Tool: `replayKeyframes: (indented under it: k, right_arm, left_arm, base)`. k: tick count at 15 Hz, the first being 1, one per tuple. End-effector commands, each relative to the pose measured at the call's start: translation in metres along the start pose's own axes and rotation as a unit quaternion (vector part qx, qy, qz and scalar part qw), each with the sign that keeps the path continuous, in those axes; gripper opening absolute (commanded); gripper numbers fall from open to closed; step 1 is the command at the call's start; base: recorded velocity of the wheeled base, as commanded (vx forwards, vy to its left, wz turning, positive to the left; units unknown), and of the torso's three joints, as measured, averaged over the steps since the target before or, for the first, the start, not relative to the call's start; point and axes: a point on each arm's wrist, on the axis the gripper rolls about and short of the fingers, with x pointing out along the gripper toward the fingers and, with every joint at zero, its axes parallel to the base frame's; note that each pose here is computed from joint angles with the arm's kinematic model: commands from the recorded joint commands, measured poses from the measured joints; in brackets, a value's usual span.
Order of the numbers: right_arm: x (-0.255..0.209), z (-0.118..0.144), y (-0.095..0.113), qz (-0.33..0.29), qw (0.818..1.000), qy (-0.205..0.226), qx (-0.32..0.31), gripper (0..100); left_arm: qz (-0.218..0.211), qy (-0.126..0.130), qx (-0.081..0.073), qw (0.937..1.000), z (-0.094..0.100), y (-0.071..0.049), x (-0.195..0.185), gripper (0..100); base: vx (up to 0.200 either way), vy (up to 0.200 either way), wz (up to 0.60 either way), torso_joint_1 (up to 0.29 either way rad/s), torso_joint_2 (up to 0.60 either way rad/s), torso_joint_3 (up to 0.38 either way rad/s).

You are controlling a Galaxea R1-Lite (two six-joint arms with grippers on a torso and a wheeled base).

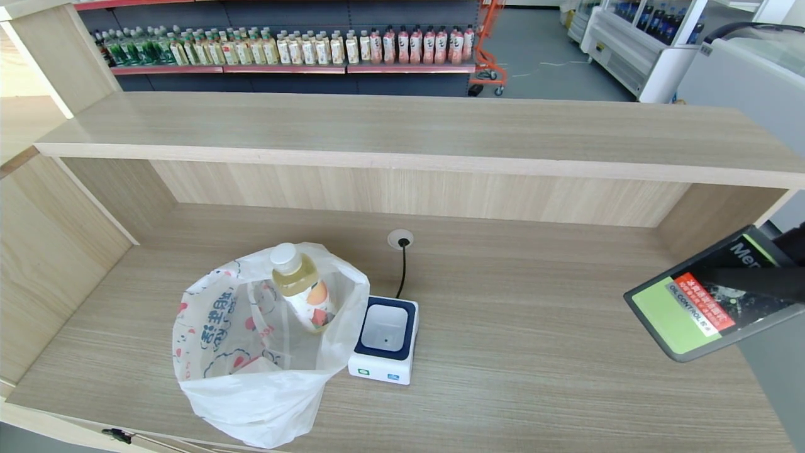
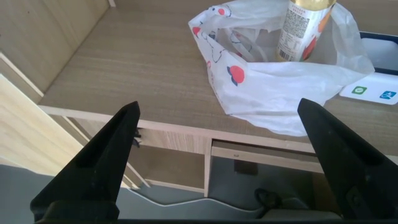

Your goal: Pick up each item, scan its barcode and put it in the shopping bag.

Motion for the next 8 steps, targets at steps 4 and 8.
replayKeyframes:
  k: [4,8]
  right_arm:
    - [0.0007,-0.0001,-0.0023,0.012,1.000,0.003,0.010,0]
    - [0.0040,-0.0006,-0.0042,0.011,1.000,0.005,0.011,0]
  left_arm:
    - [0.000,0.000,0.000,1.0000,0.0000,0.0000,0.0000,100]
    - [0.000,0.000,-0.002,1.0000,0.0000,0.0000,0.0000,100]
  base:
    - [0.000,0.000,0.00,0.000,0.00,0.000]
    - [0.000,0.200,0.00,0.001,0.00,0.006]
